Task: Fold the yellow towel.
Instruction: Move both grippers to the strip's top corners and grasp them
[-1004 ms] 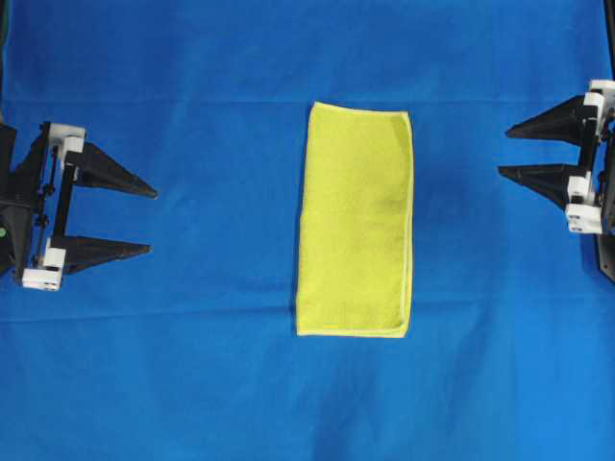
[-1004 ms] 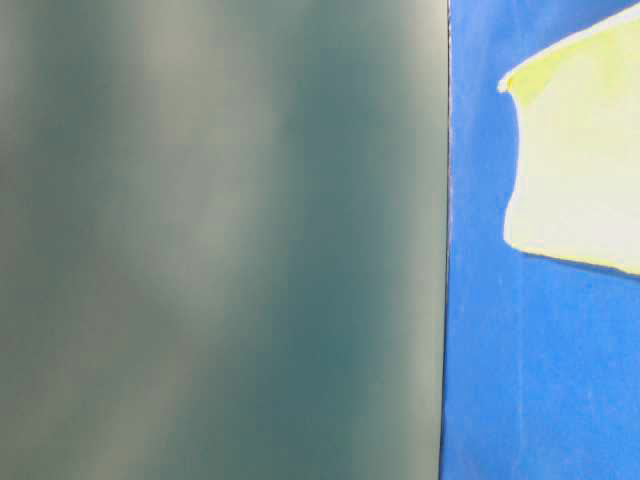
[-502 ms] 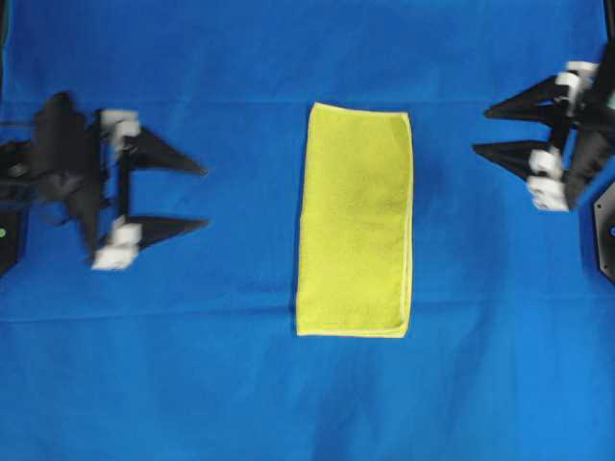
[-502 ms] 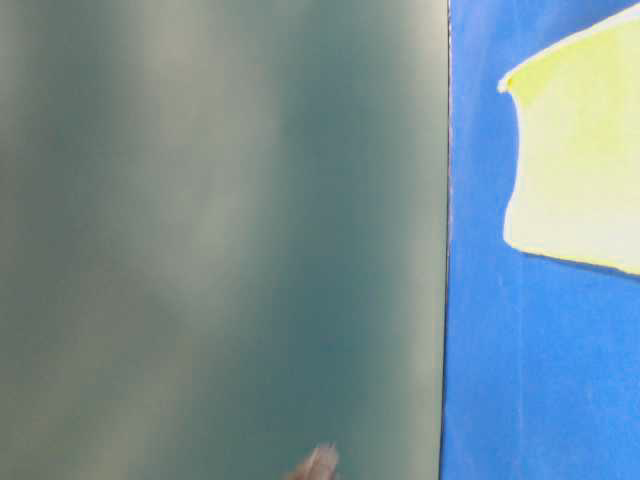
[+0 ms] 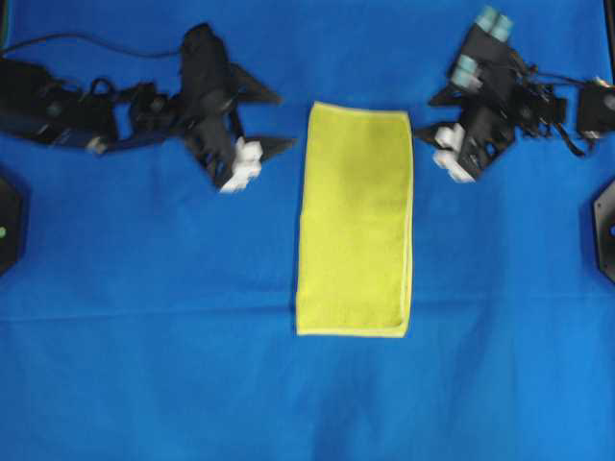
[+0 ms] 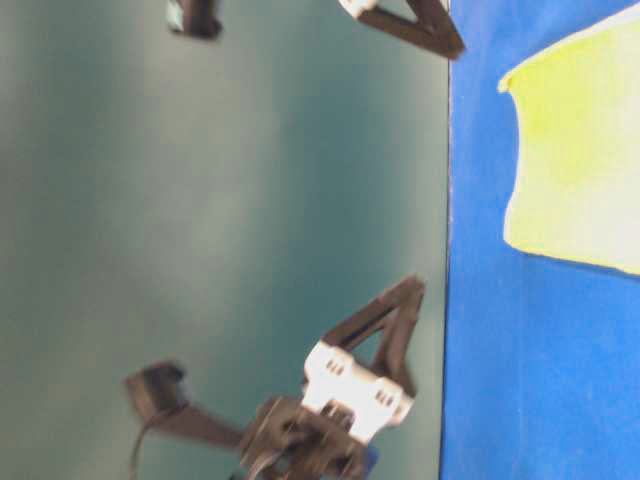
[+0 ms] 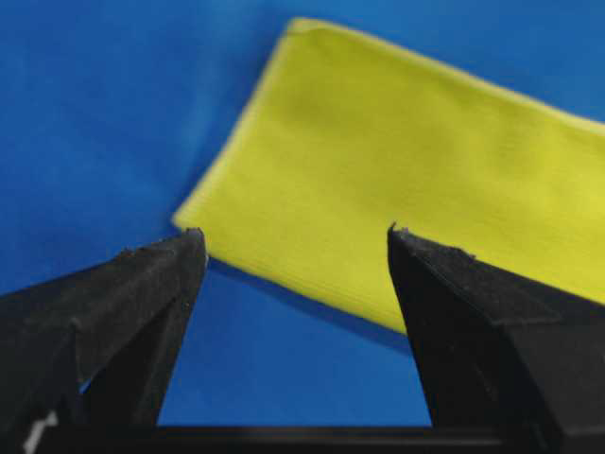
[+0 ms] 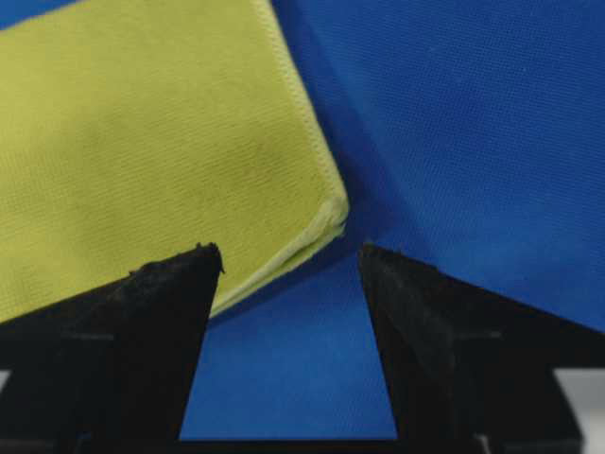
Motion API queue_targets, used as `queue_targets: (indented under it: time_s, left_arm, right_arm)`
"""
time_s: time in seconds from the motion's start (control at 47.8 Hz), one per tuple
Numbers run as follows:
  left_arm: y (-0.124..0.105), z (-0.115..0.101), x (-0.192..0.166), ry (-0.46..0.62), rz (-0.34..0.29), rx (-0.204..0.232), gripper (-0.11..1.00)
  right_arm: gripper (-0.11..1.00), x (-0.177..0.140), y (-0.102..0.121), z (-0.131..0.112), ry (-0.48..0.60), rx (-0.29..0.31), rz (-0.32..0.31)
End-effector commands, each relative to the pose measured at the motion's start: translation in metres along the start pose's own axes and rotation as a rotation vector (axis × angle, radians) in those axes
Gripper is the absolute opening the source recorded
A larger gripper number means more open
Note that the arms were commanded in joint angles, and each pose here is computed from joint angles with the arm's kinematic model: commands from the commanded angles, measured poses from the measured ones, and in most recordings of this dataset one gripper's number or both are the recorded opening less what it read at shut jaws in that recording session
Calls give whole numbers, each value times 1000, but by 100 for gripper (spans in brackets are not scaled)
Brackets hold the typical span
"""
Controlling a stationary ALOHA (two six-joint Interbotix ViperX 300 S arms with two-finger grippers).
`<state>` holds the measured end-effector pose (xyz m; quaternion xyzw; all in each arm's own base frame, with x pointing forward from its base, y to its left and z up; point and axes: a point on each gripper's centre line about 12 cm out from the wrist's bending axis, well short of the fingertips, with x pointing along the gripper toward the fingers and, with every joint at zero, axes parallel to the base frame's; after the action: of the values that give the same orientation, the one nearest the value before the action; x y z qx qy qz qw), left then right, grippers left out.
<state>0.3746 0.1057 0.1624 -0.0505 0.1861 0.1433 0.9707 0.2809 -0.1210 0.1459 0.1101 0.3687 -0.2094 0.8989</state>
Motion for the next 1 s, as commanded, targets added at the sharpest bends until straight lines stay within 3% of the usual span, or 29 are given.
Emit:
queue_targets:
  time_s: [0.0,0.272,0.439,0.523,0.627,0.732,0.837,0.92,0.983]
  left_arm:
    - [6,10,14,-28,14,-8,74]
    - [37,-19,52,47,81,-37,74]
    - [44,-35,68,77,94,-44,74]
    - [41,-43,71,102,88,-40,69]
    - [35,-52,73,136,74,-27,56]
    - [29,-58,73,168,63,-18,33]
    - [29,-59,72,176,62,-8,16]
    - [29,-59,72,178,60,9,5]
    - [29,-59,72,177,59,21,3]
  right_arm:
    - [63,14,-3,10,3,5,-7]
    - [63,48,-17,6,73,21,-40]
    - [62,60,-28,-3,112,40,-60]
    - [62,64,-28,-6,123,40,-60]
    - [58,67,-28,-8,130,40,-58]
    - [46,66,-28,-8,130,39,-57]
    - [24,66,-28,-9,132,34,-56]
    - [4,66,-27,-9,133,33,-56]
    - [4,66,-26,-9,132,31,-53]
